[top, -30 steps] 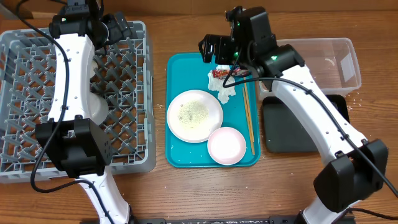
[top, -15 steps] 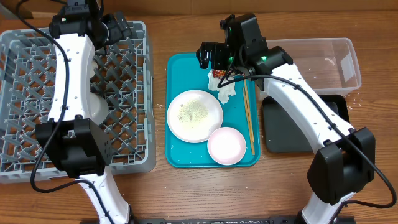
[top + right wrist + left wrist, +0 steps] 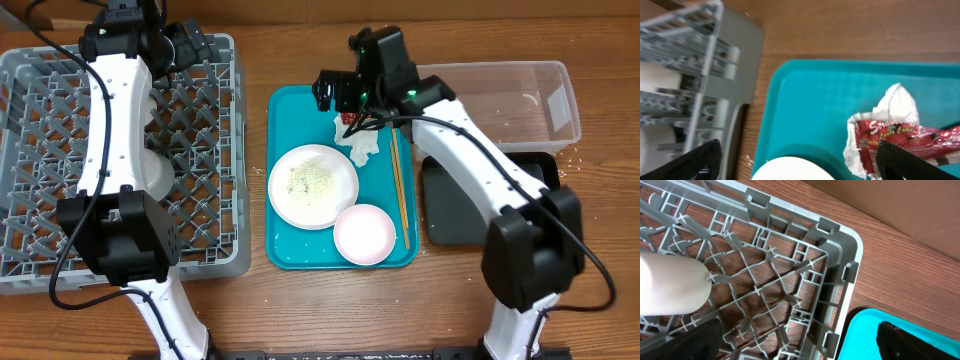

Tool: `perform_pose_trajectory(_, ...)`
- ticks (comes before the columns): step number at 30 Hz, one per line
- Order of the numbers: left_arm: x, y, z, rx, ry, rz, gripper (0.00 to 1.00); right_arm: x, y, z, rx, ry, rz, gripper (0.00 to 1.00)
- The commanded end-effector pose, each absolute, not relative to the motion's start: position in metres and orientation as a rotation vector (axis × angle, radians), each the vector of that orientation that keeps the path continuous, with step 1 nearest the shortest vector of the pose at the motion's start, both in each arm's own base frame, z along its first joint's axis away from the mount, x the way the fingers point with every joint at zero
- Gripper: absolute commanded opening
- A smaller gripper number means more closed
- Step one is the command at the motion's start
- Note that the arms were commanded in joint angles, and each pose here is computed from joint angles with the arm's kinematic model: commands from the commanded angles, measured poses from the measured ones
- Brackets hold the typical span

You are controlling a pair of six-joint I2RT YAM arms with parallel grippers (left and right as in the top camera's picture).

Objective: Sort waste into correct bins and load items into the dishwasher
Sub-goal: 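Lower the right gripper and grasp the red snack wrapper, then lift the red wrapper off the tray with the right gripper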

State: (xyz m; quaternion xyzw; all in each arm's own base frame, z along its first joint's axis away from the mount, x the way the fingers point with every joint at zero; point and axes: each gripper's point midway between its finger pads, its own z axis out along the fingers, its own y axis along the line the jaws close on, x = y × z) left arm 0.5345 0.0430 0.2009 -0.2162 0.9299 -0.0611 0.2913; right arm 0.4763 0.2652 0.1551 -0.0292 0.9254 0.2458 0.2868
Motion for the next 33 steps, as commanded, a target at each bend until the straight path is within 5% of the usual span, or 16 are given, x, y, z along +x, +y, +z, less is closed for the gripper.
perform_pose_trajectory(1,0.535,0.046,0.214,-0.596,2.444,-0.164,1.0,0.475,0.272,0.146,-0.085,2.485,0.649,1.0)
perform_pose_trajectory(33,0.535,0.046,0.214,-0.595,2.444,-0.164,1.0,0.466,0.289,0.139,-0.12,2.486,0.587,1.0)
